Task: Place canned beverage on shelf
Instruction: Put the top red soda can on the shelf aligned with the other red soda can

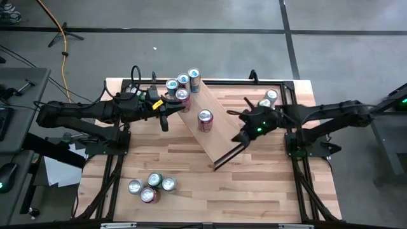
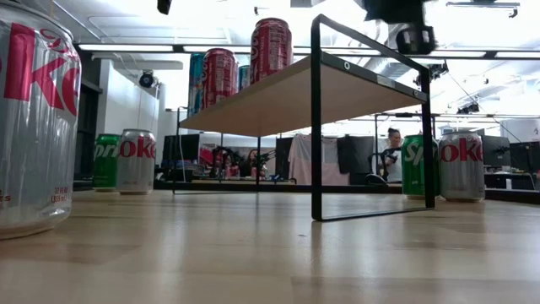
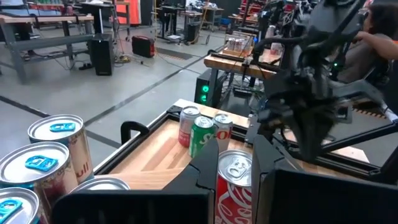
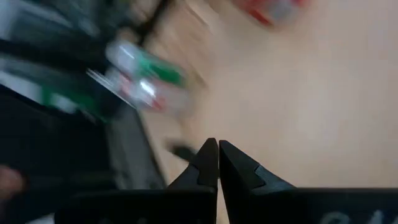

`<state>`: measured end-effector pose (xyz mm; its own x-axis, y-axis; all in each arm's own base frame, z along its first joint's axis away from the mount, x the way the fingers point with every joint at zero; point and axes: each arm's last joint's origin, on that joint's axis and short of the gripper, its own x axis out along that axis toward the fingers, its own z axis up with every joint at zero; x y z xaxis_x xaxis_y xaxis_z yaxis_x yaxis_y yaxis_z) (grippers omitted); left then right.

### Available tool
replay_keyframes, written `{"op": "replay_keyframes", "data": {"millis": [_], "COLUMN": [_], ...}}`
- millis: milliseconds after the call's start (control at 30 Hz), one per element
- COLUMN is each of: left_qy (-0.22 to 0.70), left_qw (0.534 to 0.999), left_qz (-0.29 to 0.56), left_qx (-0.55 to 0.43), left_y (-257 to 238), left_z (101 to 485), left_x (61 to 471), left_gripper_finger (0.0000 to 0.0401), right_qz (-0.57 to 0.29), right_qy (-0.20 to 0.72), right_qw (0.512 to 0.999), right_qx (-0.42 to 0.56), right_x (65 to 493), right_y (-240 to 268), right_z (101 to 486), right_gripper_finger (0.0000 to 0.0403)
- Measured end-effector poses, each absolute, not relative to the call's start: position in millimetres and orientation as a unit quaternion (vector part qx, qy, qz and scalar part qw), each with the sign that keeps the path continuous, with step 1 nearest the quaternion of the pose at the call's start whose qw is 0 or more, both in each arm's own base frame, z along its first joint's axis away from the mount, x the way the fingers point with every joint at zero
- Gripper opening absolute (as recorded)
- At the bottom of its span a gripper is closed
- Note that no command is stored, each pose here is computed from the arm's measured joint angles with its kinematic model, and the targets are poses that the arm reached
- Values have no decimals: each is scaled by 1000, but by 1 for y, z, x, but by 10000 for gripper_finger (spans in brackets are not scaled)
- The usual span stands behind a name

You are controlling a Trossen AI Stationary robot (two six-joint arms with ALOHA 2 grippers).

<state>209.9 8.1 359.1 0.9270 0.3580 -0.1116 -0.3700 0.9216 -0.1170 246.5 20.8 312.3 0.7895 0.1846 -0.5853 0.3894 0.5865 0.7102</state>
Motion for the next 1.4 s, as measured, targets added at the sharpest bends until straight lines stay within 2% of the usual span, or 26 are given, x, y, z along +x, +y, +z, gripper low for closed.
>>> {"op": "replay_keyframes", "data": {"millis": [167,600,1100,1400], "left_qy": [45,45,40,27], "left_qw": [979,979,979,980], "left_qz": [186,186,185,184], "left_qx": [-68,-68,-69,-72], "left_y": [8,8,8,8], "left_z": [359,359,360,362], "left_x": [210,210,210,210], "left_gripper_finger": [3,3,3,3], "right_qz": [-22,-24,-124,-166], "right_qy": [217,229,207,226], "right_qw": [845,864,851,858], "right_qx": [489,448,467,429], "right_x": [274,328,342,340], "right_y": [32,39,32,5], "right_z": [315,313,295,288], "right_gripper_finger": [0,0,0,0]}}
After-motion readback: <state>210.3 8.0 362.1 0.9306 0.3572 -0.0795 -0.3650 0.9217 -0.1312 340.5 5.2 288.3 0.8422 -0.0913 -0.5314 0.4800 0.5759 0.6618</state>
